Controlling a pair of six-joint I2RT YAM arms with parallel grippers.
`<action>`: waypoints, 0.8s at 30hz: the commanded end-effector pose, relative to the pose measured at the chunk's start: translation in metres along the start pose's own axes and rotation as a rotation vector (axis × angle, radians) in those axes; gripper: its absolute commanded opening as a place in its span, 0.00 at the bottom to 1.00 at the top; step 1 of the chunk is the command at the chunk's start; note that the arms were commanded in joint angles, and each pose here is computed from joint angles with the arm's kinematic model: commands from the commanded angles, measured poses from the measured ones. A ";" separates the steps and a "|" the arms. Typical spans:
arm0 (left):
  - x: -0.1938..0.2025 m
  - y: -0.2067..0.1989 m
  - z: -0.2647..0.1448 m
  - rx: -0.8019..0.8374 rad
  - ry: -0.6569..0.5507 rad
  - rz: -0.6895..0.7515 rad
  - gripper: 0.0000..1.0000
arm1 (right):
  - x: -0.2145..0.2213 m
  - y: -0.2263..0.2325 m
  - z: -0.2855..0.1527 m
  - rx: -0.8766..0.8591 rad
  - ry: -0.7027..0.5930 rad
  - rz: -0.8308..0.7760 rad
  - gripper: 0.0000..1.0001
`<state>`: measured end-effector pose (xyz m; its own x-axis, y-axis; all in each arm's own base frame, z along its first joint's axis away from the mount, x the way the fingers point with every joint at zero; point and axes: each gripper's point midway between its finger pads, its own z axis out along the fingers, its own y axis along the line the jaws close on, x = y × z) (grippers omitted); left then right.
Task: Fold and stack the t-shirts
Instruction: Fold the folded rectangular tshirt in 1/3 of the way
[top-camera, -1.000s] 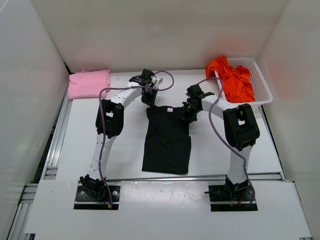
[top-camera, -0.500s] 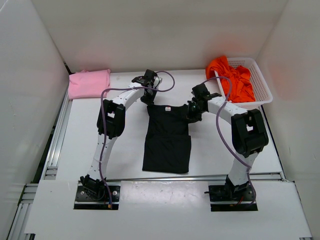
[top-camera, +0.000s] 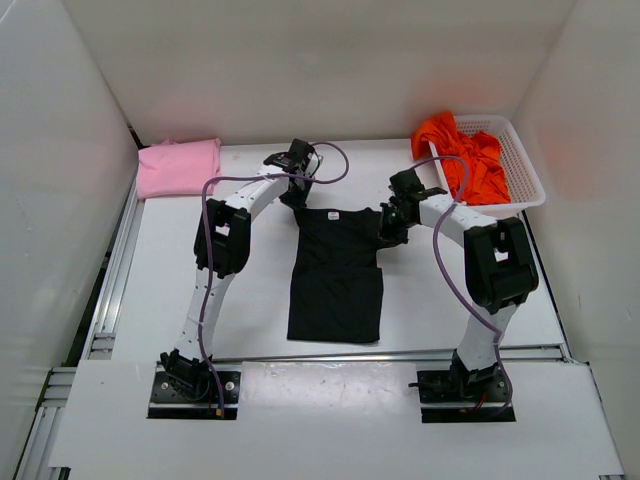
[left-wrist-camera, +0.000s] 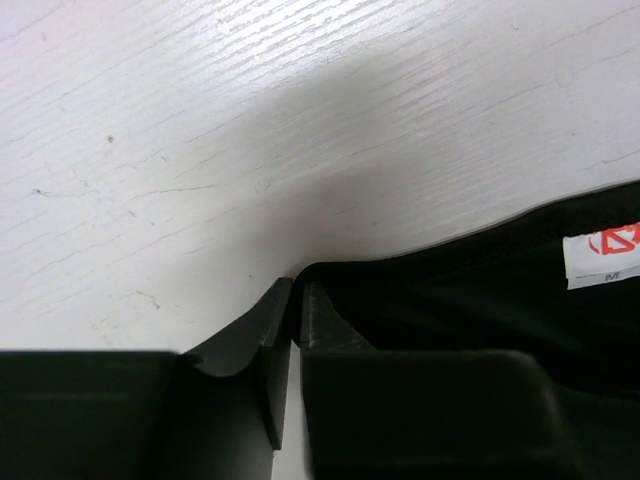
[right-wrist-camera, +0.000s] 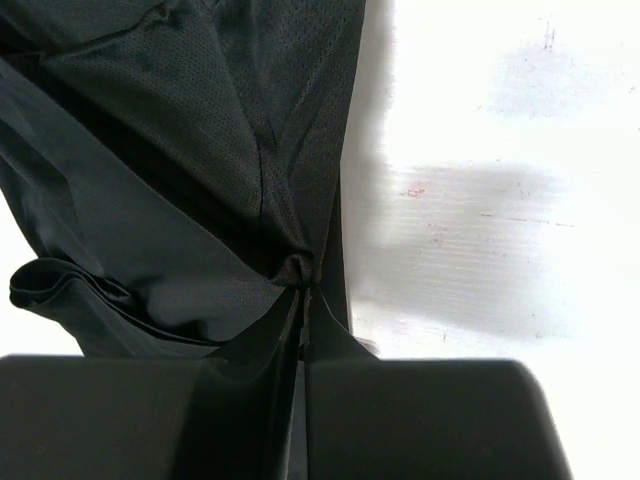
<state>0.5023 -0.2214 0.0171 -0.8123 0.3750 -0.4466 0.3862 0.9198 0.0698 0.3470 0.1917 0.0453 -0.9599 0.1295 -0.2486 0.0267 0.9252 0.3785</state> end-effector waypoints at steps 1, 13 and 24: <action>0.017 0.015 0.001 -0.068 0.061 0.010 0.22 | -0.012 0.005 0.001 -0.026 -0.021 -0.004 0.11; -0.042 0.016 -0.067 -0.046 -0.131 -0.011 0.93 | -0.044 0.030 -0.015 -0.089 -0.091 -0.039 0.48; -0.028 0.026 -0.128 -0.077 -0.166 -0.017 0.97 | -0.035 0.008 -0.042 -0.023 -0.106 -0.014 0.57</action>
<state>0.4869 -0.1959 0.0694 -0.8010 0.3700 -0.4707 0.3519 0.9270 0.1297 0.3769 0.1845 0.0645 -0.9400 0.1796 -0.2901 0.0543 0.9182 0.3925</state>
